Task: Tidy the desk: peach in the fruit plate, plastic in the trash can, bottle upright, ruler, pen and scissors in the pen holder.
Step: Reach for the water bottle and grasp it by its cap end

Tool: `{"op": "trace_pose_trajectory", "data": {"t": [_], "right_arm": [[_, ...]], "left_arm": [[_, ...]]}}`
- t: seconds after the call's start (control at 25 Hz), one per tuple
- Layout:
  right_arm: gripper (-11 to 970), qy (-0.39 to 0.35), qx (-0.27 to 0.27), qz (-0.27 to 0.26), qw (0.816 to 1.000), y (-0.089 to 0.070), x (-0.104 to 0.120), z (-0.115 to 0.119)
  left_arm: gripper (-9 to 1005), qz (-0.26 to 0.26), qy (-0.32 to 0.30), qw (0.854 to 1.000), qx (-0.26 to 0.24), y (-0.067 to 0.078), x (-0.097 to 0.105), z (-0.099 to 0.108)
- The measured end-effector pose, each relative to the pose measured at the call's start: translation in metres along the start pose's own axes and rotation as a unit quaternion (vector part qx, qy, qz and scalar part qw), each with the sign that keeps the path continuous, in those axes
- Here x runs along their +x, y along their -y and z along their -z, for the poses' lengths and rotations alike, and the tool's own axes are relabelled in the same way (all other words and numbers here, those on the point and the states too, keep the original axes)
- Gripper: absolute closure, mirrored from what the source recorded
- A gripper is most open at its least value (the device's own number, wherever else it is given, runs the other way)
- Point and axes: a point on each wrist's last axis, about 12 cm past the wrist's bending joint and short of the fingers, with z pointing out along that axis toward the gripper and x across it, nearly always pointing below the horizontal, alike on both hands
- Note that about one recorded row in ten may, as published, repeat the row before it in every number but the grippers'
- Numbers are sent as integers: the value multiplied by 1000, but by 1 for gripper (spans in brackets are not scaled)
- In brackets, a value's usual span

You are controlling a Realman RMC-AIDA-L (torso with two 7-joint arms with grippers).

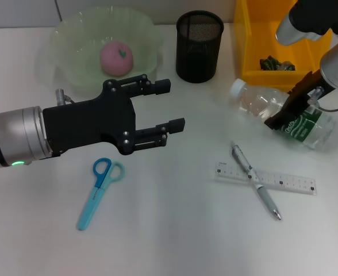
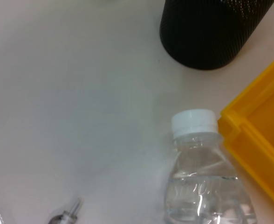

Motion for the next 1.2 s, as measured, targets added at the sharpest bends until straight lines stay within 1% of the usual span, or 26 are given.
{"op": "trace_pose_trajectory", "data": {"t": [0.16,0.36,0.8,0.84,0.96,1.0,1.04,1.08,1.2], "right_arm": [[173,18,-5,-2,1000,-1,0,2],[174,53,-6,-4,999,-1,5,11],[173,99,-32,3,995,-7,13,13],[173,116,-36,4,993,-9,16,14],[173,133,-36,4,990,-9,20,17],[173,141,-36,5,989,-9,22,18],[173,141,-36,5,989,-9,22,18],[173,157,-37,5,987,-11,27,20],[173,172,-39,7,984,-12,30,22]], "left_arm": [[301,1,0,1000,-1,0,0,0],[299,0,0,1000,-1,0,0,0],[301,-2,9,1000,-2,-4,-4,-4],[300,2,19,1000,-6,-6,-8,-7],[300,4,24,1000,-9,-7,-8,-8],[300,20,37,999,-19,-10,-8,-10],[300,20,37,999,-19,-10,-8,-10],[300,34,42,998,-25,-12,-8,-12],[299,44,41,998,-29,-14,-7,-14]]}}
